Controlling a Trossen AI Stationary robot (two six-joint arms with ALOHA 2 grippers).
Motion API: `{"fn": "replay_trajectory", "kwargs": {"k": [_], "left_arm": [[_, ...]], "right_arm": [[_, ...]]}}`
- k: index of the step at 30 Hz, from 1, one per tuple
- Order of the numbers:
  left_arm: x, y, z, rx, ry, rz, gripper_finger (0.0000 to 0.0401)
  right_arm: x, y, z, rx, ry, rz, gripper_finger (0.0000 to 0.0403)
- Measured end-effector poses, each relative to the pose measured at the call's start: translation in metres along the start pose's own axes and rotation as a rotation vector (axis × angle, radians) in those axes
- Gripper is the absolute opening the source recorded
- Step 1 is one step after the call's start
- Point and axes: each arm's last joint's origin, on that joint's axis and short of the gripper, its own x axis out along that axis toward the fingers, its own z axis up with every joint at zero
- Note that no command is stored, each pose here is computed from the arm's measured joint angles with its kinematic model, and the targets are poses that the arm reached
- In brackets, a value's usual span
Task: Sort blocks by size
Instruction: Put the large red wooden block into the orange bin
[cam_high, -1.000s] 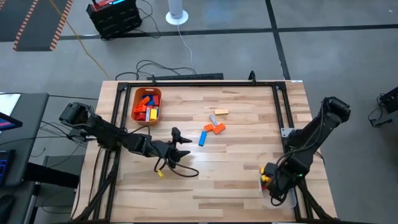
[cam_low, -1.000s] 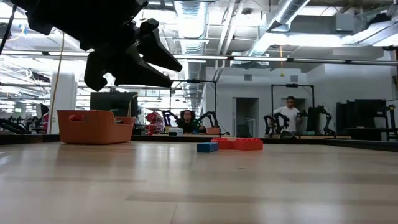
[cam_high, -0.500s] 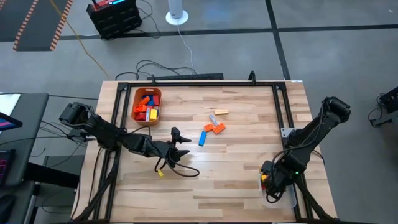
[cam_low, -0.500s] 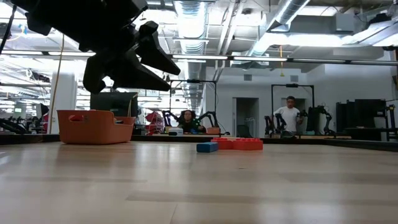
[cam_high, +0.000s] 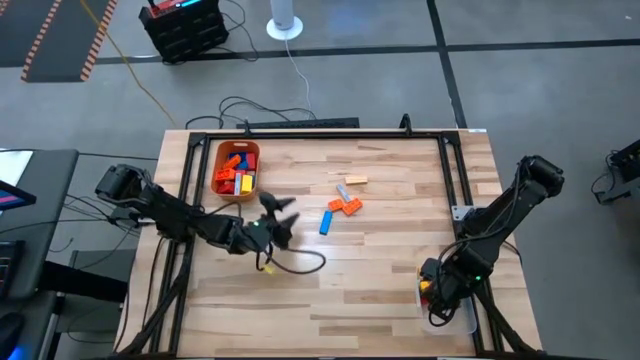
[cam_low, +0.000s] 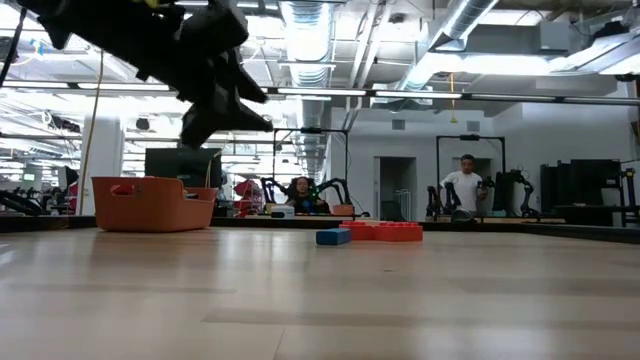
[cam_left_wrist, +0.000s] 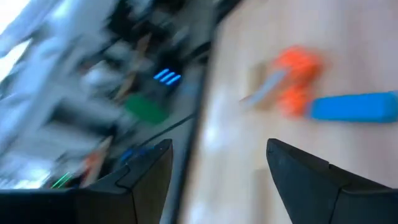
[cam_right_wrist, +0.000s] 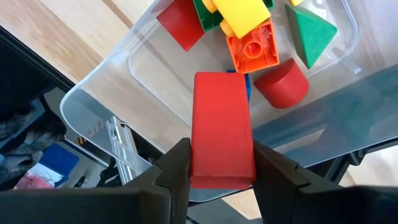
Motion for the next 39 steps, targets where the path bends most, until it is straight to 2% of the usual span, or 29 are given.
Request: {"fn": "replay_trajectory", "kwargs": {"k": [2, 4, 8, 18, 24, 27, 32, 39], "left_arm": [[-0.001, 0.007, 0.000, -0.015, 0.063, 0.119, 0.0254], [-0.004, 0.016, 0.000, -0.032, 0.100, 0.187, 0.0254], [-0.012, 0.031, -0.002, -0.091, 0.112, 0.207, 0.0254], [-0.027, 0.071, -0.028, -0.285, 0.150, 0.137, 0.0254], [-0.033, 0.087, -0.038, -0.369, 0.168, 0.136, 0.0254], [-0.035, 0.089, -0.038, -0.391, 0.150, 0.104, 0.0254], [-0.034, 0.085, -0.034, -0.402, 0.100, -0.010, 0.0254], [-0.033, 0.083, -0.032, -0.415, 0.072, -0.081, 0.0254]], "right_arm": [[0.000, 0.000, 0.000, 0.001, 0.000, -0.003, 0.0164], [0.000, 0.000, 0.000, 0.002, 0.000, -0.003, 0.0164], [0.000, 0.000, 0.000, 0.002, -0.006, -0.004, 0.0164], [0.000, 0.000, 0.001, 0.002, -0.020, -0.005, 0.0164], [0.000, 0.000, 0.000, 0.003, -0.014, -0.005, 0.0164], [0.000, 0.000, 0.001, -0.002, -0.015, -0.004, 0.0164], [-0.001, 0.002, 0.002, -0.006, -0.017, 0.018, 0.0164], [-0.001, 0.012, 0.001, -0.054, -0.042, 0.113, 0.0164]]}}
